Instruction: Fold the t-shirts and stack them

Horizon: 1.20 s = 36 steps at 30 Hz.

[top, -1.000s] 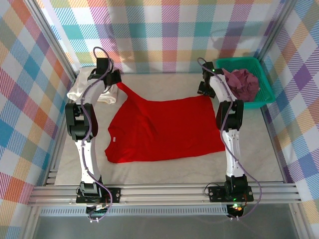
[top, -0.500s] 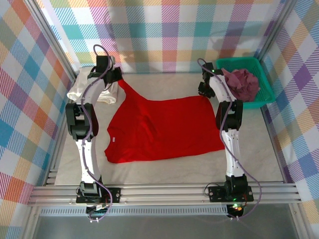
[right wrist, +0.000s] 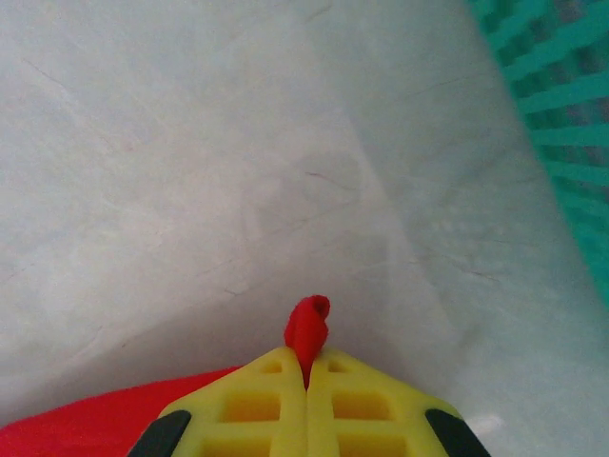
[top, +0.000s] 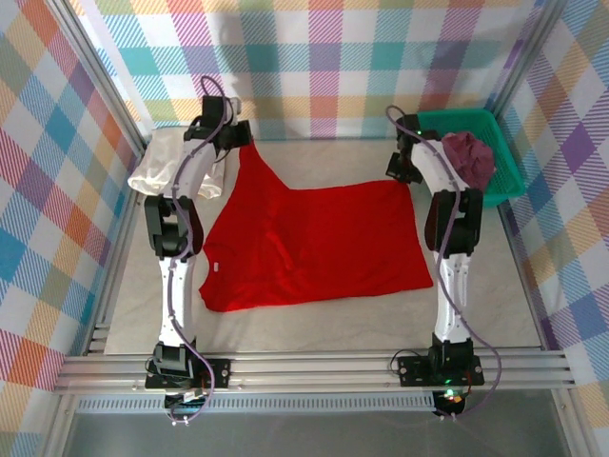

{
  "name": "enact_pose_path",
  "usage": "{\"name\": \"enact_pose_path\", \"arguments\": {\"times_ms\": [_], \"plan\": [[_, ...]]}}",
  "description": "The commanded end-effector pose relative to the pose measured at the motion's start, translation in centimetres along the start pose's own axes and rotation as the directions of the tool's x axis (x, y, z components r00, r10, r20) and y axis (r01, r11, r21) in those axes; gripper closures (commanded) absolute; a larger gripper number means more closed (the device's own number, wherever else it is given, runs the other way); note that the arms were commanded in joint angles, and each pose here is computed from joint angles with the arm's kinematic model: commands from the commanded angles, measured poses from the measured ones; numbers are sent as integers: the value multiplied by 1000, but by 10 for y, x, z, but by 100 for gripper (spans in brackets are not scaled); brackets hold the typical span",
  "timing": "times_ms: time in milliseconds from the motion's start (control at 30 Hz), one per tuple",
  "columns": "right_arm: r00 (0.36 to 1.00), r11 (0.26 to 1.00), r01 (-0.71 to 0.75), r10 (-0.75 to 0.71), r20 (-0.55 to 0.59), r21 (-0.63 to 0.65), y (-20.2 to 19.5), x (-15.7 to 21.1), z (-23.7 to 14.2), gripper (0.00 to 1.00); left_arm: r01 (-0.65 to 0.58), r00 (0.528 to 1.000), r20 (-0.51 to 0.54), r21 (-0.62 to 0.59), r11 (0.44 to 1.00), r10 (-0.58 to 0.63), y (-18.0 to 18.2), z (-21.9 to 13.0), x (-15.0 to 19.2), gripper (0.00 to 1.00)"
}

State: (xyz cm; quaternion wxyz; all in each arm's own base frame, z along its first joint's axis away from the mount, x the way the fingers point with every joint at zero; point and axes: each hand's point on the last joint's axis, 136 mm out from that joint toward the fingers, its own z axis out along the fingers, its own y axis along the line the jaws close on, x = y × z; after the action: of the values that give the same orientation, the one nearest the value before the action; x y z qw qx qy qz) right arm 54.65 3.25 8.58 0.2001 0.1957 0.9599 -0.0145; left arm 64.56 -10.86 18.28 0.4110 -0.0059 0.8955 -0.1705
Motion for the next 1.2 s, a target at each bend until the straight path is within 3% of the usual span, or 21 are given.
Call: {"name": "enact_pose_path", "arguments": {"times_ms": [0,233,433,667,1033,1167], "plan": [[989,997,-6,18,144,-79,5,-29,-32,100,-47,999,-16,2,999,47,-6,-10,-3,100],[963,987,-23,66,262,-162,-6,-25,-36,100,-147,989,-19,-27,989,147,-20,-45,5,100],[971,982,-25,69,229,-188,-5,-8,-21,100,-184,982,-49,-45,982,182,-17,-52,27,100],[938,953,-10,115,328,-304,4,-17,-61,100,-239,971,-12,-98,966,239,-42,-95,24,100],[950,946,-136,209,231,-294,-33,55,-68,100,-164,982,57,-198,966,179,-37,-171,117,100],[954,950,-130,197,225,-282,-35,55,-76,100,-165,983,44,-224,961,179,-30,-191,133,100]]}}
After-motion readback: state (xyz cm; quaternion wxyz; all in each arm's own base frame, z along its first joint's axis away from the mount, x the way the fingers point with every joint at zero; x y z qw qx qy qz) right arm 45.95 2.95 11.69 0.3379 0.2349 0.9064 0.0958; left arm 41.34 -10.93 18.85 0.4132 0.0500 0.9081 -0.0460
